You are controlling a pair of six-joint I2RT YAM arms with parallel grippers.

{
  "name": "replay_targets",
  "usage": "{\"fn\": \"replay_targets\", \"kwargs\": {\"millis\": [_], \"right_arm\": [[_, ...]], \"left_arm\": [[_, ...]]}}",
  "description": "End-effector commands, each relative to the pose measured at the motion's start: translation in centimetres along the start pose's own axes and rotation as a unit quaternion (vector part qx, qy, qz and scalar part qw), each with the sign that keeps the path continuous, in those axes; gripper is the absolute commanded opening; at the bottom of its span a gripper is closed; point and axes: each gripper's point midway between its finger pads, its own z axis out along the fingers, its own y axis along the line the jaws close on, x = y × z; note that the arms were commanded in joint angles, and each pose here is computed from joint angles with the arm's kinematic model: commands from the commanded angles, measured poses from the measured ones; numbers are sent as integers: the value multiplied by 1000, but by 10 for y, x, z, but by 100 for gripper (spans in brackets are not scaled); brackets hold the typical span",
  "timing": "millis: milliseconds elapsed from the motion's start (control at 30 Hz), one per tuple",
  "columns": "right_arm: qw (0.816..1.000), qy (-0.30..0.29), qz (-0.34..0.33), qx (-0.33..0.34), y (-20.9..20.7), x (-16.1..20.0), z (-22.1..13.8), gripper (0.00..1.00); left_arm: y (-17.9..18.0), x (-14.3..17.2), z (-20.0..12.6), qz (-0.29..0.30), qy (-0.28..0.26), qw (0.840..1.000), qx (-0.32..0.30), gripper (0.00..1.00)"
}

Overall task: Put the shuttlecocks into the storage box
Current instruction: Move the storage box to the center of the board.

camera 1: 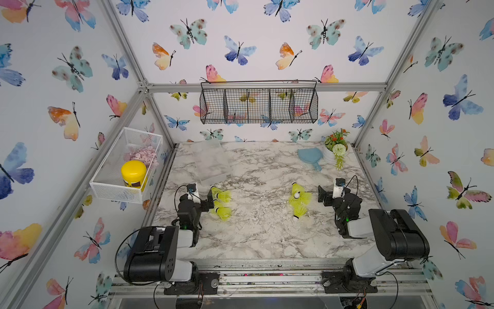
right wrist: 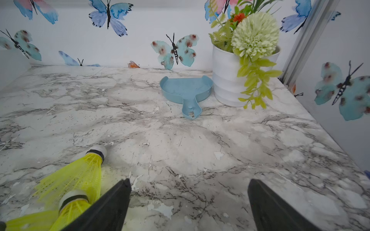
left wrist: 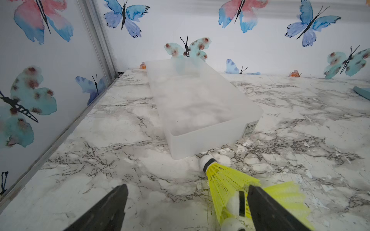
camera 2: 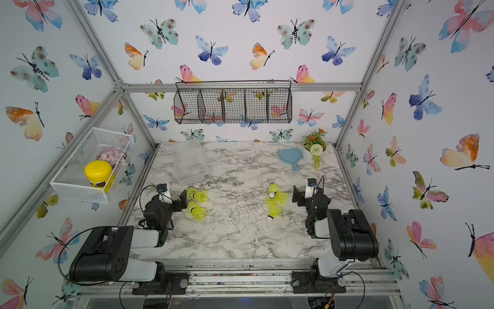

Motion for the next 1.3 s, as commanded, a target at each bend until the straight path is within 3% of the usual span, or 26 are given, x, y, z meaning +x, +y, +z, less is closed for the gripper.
{"fn": "replay_targets", "kwargs": {"millis": [0, 767, 1067, 1267], "right_arm": [[1000, -5, 1, 5, -2, -3, -3, 98], [1000, -8, 1, 6, -2, -4, -4, 98], [997, -29, 27, 73, -25, -23, -23, 98], [995, 17, 67, 75, -26, -36, -19, 98]], "left_arm": [[-2, -12, 1, 4, -15, 1000, 7, 98], [-1, -13, 0, 1, -19, 1000, 4, 98], [36, -35, -32, -52, -74, 991, -99, 98], [51, -52, -26, -84, -32, 984, -151, 98]]}}
